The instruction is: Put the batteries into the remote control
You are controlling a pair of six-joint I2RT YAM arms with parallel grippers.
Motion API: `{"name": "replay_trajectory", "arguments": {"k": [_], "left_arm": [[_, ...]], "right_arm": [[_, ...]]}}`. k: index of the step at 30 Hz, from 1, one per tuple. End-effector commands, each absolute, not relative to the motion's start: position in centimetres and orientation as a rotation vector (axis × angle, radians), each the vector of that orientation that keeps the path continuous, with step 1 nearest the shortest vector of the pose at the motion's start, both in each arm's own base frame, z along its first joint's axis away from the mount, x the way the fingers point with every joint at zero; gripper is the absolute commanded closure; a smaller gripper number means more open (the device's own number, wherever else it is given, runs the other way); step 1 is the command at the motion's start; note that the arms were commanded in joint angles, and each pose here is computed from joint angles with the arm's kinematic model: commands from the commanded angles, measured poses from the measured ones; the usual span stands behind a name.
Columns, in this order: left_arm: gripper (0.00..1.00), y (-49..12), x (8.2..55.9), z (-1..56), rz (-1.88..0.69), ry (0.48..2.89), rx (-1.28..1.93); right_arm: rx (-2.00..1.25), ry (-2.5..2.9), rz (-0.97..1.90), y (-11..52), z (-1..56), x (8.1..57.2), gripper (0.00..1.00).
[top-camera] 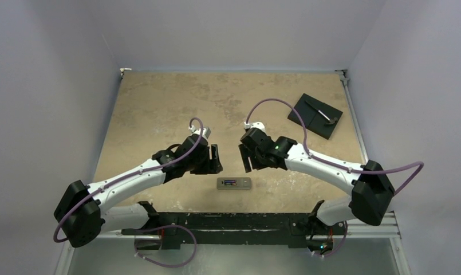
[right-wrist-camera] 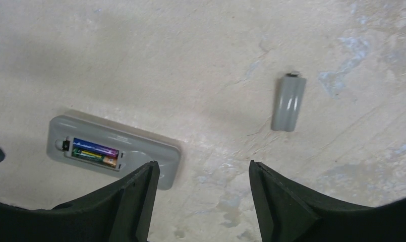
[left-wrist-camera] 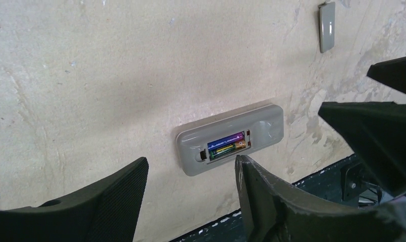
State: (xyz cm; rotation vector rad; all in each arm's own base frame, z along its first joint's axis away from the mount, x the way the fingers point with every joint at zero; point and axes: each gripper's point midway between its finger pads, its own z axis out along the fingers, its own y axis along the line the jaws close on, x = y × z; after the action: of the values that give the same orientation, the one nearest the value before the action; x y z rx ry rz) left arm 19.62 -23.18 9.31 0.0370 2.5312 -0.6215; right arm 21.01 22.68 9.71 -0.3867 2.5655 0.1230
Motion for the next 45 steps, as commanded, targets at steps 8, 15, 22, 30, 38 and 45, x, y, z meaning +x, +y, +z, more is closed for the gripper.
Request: {"name": "replay_trajectory", "arguments": {"k": [8,15,22,30,38,45], "left_arm": [[0.31,-23.3,21.1,12.0,-0.587,2.464,0.045],[0.31,-25.2,22.8,12.5,-0.585,2.453,0.129],[0.32,-27.4,24.4,12.0,-0.597,2.453,0.179],[0.43,-29.4,24.9,9.8,-0.631,2.506,0.213],[0.63,-30.8,24.5,7.5,-0.675,2.559,0.251],[0.96,-30.3,24.2,5.6,-0.63,2.595,0.25]], "right_arm": [[-0.285,2.499,0.163,19.9,10.0,24.8,0.19],[-0.26,2.525,0.277,20.1,9.0,24.1,0.21],[-0.233,2.553,0.458,20.9,8.1,21.4,0.45],[-0.197,2.555,0.715,22.0,7.6,18.0,1.0],[-0.194,2.596,0.889,22.9,5.9,14.2,1.0],[-0.258,2.65,0.929,24.7,4.4,11.6,1.0]]}}
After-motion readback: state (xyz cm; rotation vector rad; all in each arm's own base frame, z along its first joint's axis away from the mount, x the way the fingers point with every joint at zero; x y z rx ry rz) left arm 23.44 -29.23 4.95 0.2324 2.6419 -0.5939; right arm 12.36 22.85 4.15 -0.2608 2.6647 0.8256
